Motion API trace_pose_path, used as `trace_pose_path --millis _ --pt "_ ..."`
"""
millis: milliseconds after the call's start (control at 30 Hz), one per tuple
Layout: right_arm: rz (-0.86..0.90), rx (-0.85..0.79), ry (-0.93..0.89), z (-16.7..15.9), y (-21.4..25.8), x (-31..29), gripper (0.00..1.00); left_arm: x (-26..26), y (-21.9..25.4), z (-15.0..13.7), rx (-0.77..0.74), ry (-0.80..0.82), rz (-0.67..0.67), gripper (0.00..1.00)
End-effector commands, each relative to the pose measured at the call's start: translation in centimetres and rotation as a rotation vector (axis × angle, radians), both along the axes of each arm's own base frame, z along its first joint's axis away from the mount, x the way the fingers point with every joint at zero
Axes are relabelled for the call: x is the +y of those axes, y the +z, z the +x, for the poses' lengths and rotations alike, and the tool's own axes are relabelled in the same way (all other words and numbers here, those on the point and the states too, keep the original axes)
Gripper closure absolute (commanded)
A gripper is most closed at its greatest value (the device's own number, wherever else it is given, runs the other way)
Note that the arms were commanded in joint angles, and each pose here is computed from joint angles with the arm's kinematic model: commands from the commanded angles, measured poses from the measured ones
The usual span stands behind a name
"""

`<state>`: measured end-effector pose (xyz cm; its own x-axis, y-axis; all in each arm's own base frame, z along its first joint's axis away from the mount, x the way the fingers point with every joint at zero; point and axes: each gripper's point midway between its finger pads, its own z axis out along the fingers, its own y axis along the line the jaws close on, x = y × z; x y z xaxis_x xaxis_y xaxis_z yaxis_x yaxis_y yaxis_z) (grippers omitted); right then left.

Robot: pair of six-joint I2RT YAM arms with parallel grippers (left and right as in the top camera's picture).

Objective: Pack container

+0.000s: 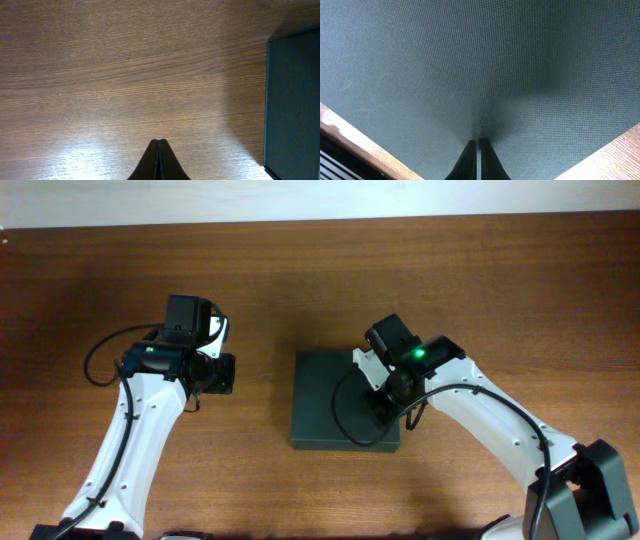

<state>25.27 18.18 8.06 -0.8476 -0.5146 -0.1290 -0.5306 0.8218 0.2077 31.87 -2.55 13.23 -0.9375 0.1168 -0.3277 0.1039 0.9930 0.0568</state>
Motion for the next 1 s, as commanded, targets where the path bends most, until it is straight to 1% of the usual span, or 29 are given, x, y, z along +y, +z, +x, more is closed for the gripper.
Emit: trace_pose_path --millis 0,167,300,333,467,533,600,667,733,833,967 --pt "-0.017 0.032 0.017 -0.8 -1.5 -0.2 0.96 0.0 0.2 -0.3 -0.002 0.010 -0.015 0.98" --pt "-0.029 0.053 0.017 -1.5 -2.3 -0.6 0.96 0.0 0.1 -0.5 0.005 0.010 -0.014 0.98" --pt "-0.018 0.031 0.012 -1.0 -1.8 -0.5 0.96 0.0 0.1 -0.5 0.004 0.010 -0.014 0.98" --pt "-0.012 0.014 0.006 -0.6 -1.4 -0.5 0.96 0.0 0.2 -0.4 0.000 0.009 -0.014 0.98" --pt "-0.021 -0.106 -0.081 3.1 1.7 -2.5 0.92 0.2 1.5 -0.1 -0.052 0.005 -0.011 0.98" --pt "-0.031 -0.160 -0.161 4.9 3.5 -4.4 0.91 0.7 2.5 -0.1 -0.082 0.012 -0.010 0.98" --pt "-0.016 -0.202 -0.238 6.2 5.2 -6.4 0.91 1.5 3.3 -0.4 -0.105 0.025 -0.006 0.98" --pt "-0.005 -0.238 -0.353 7.1 6.7 -9.3 0.92 2.6 4.1 -1.0 -0.122 0.060 -0.007 0.98" --pt "-0.005 -0.255 -0.446 7.1 7.9 -12.2 0.96 3.3 4.9 -1.5 -0.145 0.084 -0.025 0.98" --pt "-0.011 -0.285 -0.547 6.1 9.6 -15.5 0.96 3.5 5.8 -2.5 -0.190 0.097 -0.061 0.98" --pt "-0.005 -0.373 -0.634 4.1 11.9 -18.1 0.96 3.4 5.1 -4.5 -0.236 0.102 -0.070 0.98"
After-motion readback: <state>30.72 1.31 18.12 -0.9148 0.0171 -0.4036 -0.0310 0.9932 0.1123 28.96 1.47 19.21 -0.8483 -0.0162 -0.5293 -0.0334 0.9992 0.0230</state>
